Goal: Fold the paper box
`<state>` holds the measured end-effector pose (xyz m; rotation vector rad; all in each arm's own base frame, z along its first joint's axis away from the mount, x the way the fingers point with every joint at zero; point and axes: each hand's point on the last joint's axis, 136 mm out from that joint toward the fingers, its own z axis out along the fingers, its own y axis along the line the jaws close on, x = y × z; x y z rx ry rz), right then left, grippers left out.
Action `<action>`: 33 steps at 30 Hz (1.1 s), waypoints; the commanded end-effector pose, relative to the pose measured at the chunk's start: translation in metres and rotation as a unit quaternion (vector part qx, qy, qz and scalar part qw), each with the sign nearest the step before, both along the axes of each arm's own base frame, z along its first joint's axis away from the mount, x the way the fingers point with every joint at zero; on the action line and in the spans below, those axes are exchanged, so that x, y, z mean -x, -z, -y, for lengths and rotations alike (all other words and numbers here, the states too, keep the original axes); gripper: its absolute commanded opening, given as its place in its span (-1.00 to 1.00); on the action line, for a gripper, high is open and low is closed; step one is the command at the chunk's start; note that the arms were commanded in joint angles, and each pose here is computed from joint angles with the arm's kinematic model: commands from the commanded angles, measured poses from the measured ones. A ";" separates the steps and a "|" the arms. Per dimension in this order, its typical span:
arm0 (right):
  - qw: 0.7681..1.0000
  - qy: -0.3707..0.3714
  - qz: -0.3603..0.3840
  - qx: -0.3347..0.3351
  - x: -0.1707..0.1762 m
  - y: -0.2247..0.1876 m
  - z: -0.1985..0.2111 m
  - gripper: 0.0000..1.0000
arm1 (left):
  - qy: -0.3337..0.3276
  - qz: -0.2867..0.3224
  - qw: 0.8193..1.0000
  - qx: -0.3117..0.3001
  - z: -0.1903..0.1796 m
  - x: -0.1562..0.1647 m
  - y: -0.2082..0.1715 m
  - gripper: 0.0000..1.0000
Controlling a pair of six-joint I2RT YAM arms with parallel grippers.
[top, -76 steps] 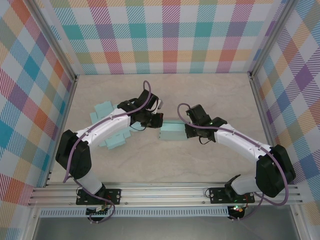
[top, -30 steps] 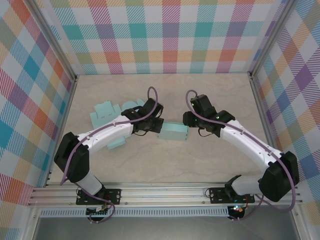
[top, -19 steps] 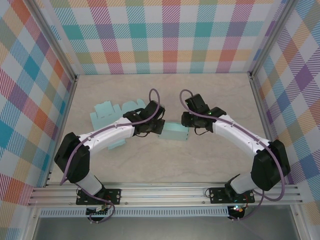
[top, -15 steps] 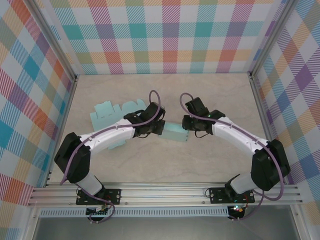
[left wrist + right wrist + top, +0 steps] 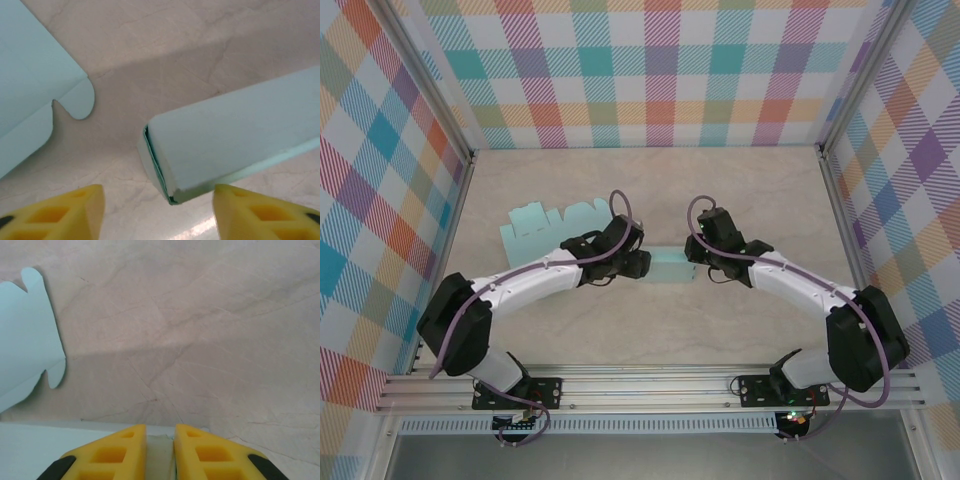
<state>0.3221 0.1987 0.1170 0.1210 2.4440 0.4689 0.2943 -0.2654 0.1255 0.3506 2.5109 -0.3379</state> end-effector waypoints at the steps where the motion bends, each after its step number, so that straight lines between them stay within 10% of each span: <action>1: 0.996 -0.003 -0.080 0.040 0.034 0.050 0.017 -0.55 | 0.009 -0.011 1.000 0.019 -0.003 0.018 -0.016 0.33; 16: 0.998 -0.028 -0.037 0.035 0.041 0.048 0.016 -0.53 | -0.094 0.057 0.988 0.109 0.000 -0.023 -0.040 0.78; 33: 0.999 -0.019 -0.043 0.022 0.047 0.049 0.016 -0.23 | -0.128 -0.049 0.988 0.074 -0.024 0.011 0.074 0.14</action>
